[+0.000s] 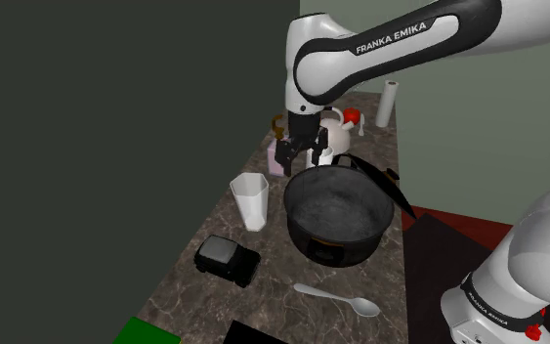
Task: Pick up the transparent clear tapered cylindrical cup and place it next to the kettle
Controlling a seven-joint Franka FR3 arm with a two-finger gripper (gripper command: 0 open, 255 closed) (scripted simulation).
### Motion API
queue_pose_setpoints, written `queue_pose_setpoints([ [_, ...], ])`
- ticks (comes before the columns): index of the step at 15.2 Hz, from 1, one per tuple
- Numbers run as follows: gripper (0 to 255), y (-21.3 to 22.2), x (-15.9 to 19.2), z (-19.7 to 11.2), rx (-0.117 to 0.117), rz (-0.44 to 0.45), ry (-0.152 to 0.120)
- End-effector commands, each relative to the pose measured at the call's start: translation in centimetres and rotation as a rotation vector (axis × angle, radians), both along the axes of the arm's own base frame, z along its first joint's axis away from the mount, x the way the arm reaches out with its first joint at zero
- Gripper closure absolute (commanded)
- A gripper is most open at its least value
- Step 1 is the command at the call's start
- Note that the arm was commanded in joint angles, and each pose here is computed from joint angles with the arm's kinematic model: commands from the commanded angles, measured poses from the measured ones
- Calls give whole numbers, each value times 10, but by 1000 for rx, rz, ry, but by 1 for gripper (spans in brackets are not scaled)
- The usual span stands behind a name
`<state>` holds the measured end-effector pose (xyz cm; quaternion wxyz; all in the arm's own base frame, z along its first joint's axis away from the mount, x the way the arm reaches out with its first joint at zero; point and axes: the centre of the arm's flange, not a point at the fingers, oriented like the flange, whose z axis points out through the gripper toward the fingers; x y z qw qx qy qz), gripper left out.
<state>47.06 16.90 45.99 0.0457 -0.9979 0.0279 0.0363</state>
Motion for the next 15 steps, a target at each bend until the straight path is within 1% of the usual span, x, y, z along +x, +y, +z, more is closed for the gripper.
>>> queue_pose_setpoints([
  [1,0,12,18,-9,5,-11,-12],
  [8,0,60,83,-34,18,-43,-51],
  [15,0,64,82,-71,18,-43,-51],
])
